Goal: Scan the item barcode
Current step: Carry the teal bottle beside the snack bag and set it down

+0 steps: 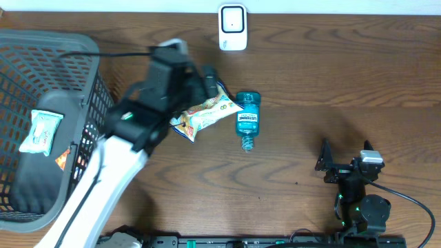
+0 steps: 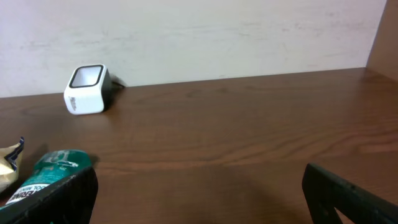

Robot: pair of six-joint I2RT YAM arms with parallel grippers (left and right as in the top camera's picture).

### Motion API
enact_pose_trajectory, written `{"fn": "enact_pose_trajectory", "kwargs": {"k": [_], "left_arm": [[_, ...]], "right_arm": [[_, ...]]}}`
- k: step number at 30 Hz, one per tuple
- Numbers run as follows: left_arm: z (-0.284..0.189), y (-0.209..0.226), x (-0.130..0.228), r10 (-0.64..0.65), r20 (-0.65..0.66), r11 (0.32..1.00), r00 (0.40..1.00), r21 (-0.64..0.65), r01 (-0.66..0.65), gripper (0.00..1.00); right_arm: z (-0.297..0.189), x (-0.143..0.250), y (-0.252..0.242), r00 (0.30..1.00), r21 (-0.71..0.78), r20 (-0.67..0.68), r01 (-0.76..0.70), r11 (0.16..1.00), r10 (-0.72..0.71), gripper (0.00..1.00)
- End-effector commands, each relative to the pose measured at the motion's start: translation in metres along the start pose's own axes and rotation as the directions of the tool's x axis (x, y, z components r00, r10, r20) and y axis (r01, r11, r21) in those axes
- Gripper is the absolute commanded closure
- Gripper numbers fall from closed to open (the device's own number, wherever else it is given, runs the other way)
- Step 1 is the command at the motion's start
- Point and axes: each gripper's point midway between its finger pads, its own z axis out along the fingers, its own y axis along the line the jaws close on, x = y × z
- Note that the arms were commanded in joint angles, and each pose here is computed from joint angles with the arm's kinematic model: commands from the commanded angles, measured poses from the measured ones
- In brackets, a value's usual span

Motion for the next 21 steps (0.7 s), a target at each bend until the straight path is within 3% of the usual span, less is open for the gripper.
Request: {"fn": "enact_pose_trajectory", "kwargs": {"k": [1, 6, 11, 21], "left_arm": [[-0.033, 0.024, -0.025, -0.013, 0.111, 0.998, 0.994, -0.059, 0.020, 0.02], [-0.102, 0.039, -0.057, -0.071, 0.294, 0.997, 0.953, -0.016, 0.080, 0.02], [-0.154, 0.059, -0.064, -0.109, 0.404, 0.992, 0.908, -0.014, 0.126, 0.02], [-0.161, 0.105, -0.036, -0.126, 0.352, 0.961, 0.927, -0.190, 0.202, 0.02]], "right_arm": [[0.000, 0.001, 0.001, 1.000, -0.003, -0.001, -0.005, 1.000, 0.005, 0.01], [0.000, 0.001, 0.001, 1.000, -0.003, -0.001, -0.005, 1.000, 0.005, 0.01], [0.000, 0.001, 0.001, 1.000, -0.003, -0.001, -0.005, 1.000, 0.005, 0.01], [0.000, 0.001, 0.001, 1.000, -0.003, -0.001, -0.005, 1.000, 0.005, 0.01]]}}
